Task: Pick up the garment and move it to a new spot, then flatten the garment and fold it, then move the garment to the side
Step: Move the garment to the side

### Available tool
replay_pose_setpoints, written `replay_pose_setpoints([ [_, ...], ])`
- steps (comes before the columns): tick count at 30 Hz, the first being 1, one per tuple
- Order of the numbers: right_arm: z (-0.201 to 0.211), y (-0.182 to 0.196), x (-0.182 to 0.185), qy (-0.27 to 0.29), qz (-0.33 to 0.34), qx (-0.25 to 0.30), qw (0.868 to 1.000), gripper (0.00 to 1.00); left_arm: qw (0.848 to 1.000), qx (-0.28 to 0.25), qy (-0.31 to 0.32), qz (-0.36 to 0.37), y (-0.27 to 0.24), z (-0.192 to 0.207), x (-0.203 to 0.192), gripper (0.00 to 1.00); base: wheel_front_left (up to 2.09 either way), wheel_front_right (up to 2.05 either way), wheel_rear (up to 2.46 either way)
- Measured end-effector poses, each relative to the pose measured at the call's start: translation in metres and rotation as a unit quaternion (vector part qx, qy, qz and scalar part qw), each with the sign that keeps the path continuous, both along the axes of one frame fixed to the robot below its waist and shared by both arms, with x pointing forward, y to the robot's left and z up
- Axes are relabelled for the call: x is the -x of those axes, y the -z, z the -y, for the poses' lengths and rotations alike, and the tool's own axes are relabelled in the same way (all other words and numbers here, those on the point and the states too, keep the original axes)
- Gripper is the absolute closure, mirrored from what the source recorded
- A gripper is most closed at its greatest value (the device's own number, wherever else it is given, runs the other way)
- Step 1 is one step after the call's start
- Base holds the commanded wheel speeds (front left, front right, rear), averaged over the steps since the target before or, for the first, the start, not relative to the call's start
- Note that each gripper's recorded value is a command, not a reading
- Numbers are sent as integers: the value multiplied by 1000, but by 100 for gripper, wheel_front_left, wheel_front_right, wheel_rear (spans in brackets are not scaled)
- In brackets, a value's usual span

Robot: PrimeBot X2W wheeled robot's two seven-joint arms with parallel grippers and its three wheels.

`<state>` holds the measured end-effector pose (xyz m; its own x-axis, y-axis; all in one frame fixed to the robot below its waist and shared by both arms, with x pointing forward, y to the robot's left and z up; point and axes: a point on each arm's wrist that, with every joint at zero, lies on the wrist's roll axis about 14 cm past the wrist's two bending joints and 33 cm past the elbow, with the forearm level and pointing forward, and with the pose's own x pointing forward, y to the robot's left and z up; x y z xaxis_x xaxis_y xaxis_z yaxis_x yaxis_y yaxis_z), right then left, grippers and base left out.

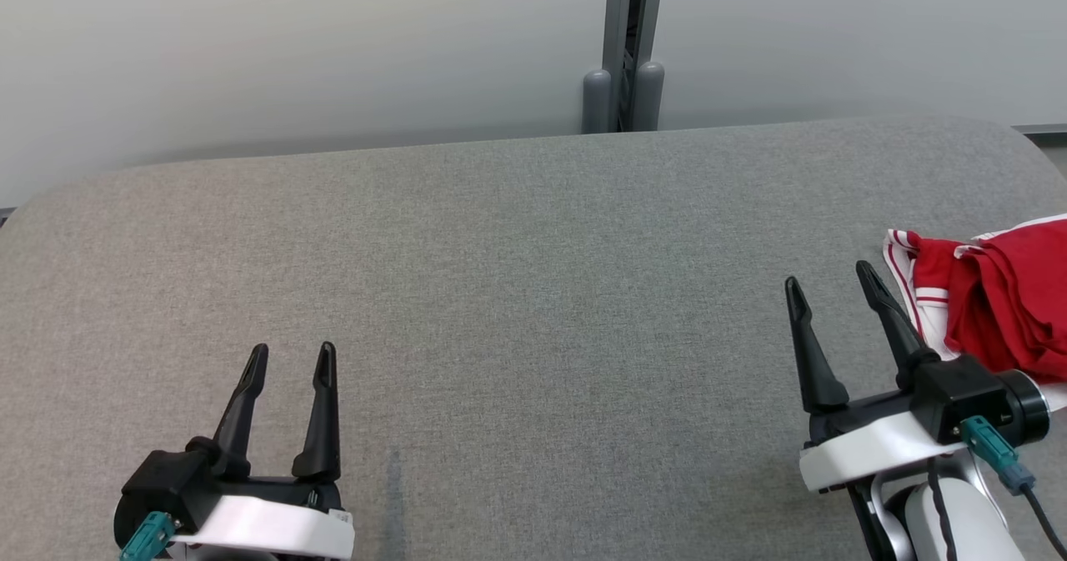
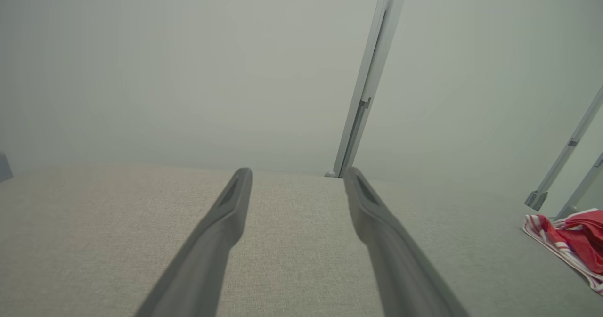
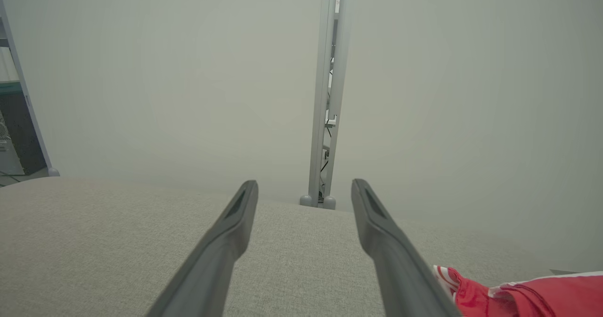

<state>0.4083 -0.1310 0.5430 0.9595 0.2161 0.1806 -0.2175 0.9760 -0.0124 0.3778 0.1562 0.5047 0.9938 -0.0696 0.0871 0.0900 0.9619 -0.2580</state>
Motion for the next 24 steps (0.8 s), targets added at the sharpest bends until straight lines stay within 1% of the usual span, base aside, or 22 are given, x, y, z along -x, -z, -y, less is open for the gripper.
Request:
replay_pose_setpoints([
  [11, -4, 5, 5, -5, -9, -12, 1000, 0, 1000, 2, 9, 5, -3, 5, 2, 0, 0, 0, 0],
  [24, -11, 6, 4, -15, -9, -6, 1000, 0, 1000, 4, 5, 11, -7, 2, 3, 0, 0, 0, 0],
])
